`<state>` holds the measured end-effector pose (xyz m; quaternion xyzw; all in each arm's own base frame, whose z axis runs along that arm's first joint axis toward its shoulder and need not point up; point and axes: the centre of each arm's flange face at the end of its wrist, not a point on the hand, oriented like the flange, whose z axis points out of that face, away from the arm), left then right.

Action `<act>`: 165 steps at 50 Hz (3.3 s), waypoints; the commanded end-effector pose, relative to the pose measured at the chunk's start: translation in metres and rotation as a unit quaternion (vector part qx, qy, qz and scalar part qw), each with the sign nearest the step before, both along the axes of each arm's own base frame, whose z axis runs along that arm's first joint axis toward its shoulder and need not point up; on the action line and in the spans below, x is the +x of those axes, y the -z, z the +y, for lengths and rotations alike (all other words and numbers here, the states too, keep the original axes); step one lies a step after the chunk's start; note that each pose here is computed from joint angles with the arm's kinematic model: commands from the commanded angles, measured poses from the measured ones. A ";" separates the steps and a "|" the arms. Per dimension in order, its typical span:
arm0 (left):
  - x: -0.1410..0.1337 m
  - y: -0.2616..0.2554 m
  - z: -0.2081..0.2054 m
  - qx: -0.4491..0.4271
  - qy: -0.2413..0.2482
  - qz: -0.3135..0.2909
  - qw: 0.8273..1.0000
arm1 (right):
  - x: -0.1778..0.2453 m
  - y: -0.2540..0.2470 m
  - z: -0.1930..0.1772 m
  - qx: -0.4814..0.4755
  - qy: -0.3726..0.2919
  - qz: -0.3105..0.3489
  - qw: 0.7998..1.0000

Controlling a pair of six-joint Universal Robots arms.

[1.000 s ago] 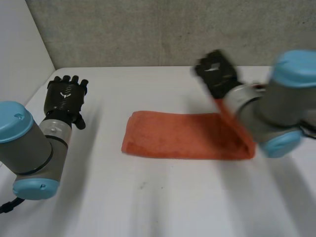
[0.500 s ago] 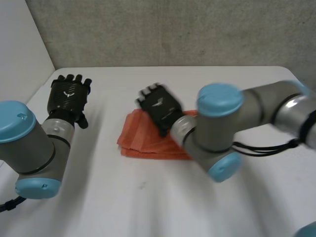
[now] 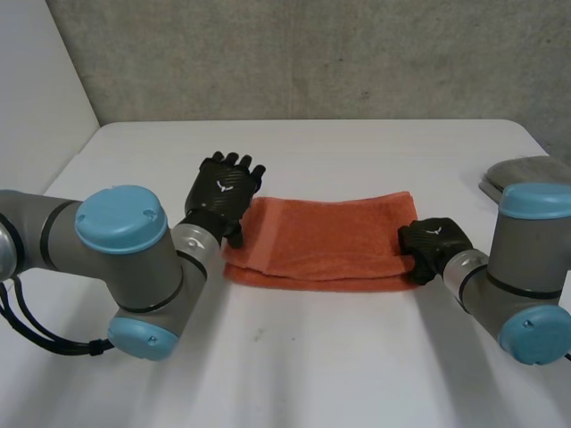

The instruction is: Fold the laundry.

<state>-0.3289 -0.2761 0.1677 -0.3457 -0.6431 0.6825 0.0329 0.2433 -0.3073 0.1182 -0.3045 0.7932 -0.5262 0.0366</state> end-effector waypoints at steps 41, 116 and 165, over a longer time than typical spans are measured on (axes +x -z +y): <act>-0.025 -0.013 -0.005 0.114 0.033 0.082 0.990 | 0.122 -0.061 0.013 -0.007 -0.129 -0.135 0.982; -0.025 -0.125 0.011 0.161 0.157 0.157 0.962 | 0.138 -0.013 0.033 -0.116 -0.141 -0.058 0.982; -0.019 -0.094 0.010 0.186 0.118 0.143 0.965 | -0.148 -0.148 -0.209 -0.354 0.034 -0.072 0.932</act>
